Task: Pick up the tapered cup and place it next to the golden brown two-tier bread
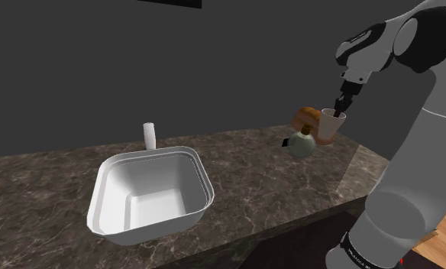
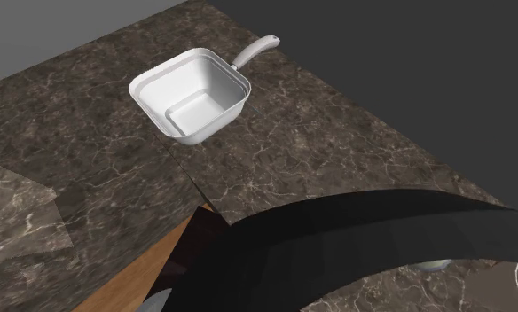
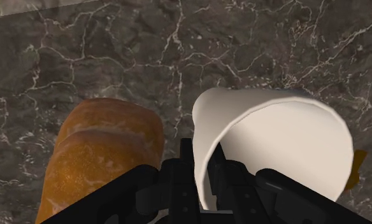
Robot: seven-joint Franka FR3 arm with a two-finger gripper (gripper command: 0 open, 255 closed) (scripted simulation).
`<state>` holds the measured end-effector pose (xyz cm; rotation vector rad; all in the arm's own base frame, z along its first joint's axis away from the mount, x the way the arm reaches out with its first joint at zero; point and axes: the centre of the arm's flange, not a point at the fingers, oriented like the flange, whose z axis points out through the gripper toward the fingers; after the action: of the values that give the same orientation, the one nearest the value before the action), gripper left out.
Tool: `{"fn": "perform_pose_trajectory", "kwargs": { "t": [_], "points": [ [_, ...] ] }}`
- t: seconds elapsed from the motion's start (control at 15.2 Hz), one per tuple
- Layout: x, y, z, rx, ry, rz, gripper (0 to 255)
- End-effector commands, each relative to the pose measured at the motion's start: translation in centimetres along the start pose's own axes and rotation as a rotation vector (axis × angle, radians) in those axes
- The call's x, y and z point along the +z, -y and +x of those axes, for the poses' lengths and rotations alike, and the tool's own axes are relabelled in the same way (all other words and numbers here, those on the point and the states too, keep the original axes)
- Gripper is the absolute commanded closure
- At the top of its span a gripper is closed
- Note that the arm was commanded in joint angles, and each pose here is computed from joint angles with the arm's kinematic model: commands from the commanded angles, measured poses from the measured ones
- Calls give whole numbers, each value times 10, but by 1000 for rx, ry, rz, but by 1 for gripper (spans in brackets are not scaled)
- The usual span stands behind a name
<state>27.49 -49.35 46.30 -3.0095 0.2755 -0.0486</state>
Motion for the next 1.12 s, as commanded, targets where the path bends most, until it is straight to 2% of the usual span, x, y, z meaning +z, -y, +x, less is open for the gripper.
{"fn": "perform_pose_trajectory", "kwargs": {
  "t": [0.0,0.79,1.06],
  "points": [
    [10,0,0,0,0,0,255],
    [73,-8,-2,0,0,0,255],
    [77,-9,-2,0,0,0,255]
  ]
}}
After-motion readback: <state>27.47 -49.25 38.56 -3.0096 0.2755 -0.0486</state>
